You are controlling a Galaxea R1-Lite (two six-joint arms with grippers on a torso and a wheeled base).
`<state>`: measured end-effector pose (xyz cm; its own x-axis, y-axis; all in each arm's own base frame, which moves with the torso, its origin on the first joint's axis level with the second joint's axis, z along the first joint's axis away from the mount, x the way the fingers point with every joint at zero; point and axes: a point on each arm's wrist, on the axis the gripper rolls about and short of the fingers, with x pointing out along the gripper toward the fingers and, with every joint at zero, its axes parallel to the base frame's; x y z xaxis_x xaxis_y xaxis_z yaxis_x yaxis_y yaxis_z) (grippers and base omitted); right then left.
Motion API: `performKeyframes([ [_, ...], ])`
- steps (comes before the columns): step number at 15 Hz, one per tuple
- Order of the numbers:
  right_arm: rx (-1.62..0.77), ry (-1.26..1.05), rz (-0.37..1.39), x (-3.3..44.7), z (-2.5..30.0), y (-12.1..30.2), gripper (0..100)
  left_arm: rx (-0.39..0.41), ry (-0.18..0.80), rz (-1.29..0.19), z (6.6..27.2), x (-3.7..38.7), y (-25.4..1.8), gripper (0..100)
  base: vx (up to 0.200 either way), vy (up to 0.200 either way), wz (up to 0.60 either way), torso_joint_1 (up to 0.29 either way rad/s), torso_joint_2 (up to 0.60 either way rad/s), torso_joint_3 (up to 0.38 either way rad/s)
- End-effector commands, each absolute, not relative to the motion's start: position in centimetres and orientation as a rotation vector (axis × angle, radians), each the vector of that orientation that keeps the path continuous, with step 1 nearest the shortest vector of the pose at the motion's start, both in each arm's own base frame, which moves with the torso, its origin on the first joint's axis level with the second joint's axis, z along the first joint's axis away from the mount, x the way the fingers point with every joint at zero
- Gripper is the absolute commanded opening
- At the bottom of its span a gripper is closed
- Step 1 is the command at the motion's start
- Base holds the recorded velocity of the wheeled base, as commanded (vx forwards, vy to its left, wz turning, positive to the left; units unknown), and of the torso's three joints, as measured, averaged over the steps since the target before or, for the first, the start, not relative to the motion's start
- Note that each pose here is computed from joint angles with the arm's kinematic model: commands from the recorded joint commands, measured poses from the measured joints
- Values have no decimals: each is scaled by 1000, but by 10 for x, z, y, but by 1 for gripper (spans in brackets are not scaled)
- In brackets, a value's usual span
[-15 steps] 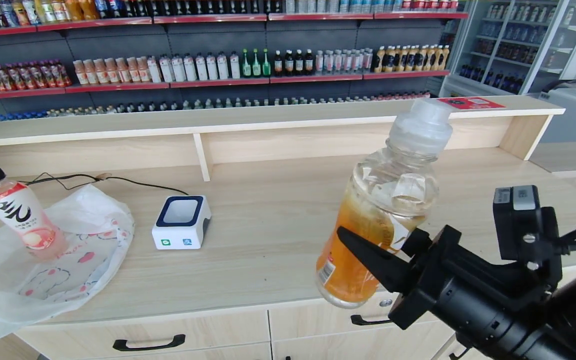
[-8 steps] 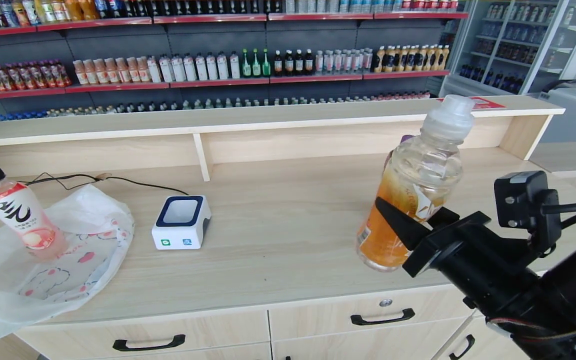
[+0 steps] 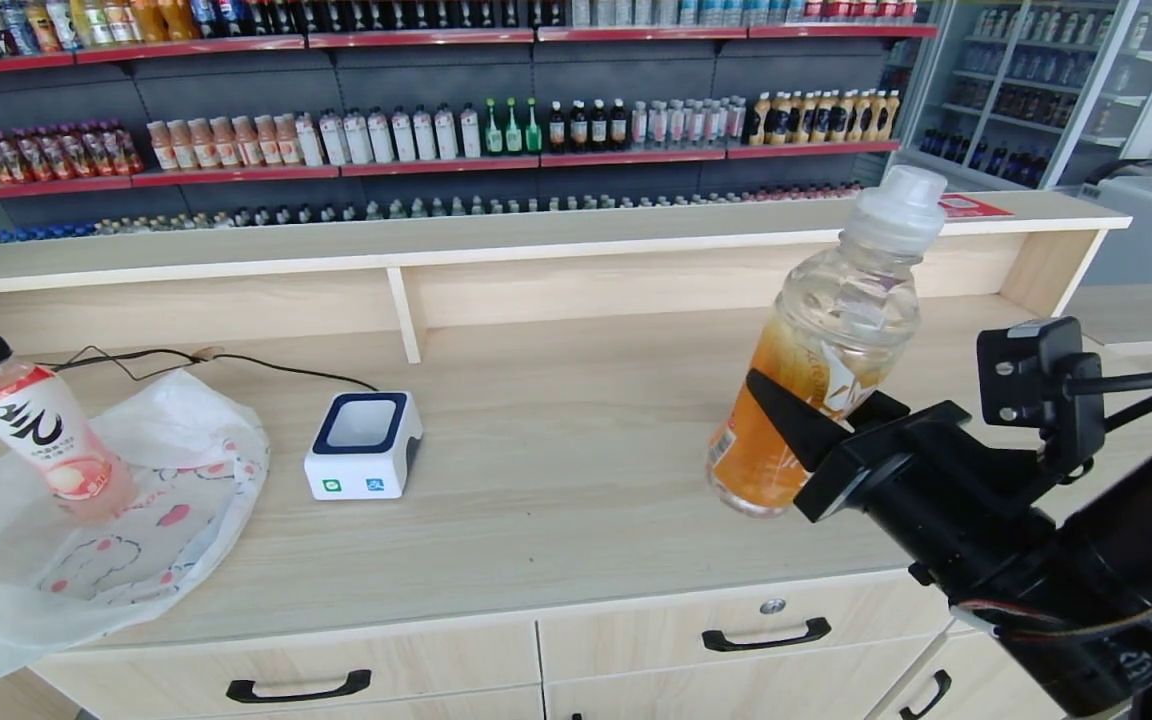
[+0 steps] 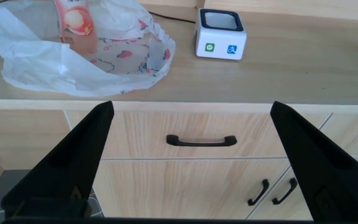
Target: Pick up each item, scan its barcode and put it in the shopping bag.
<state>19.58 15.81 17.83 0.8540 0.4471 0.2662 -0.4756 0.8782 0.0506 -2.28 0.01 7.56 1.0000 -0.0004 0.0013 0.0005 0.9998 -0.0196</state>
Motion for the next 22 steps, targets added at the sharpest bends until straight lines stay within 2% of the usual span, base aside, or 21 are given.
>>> performKeyframes([
  [1,118,-256,487,204,178,165,0,-20,0,-2,76,-23,0,100,0,200,0,-2,2,-2],
  [18,128,-260,489,204,180,165,0,-20,-2,-2,76,-23,0,100,0,200,0,2,2,3],
  [22,130,-256,493,203,179,165,0,-18,-2,0,76,-23,0,100,0,0,0,0,0,0],
])
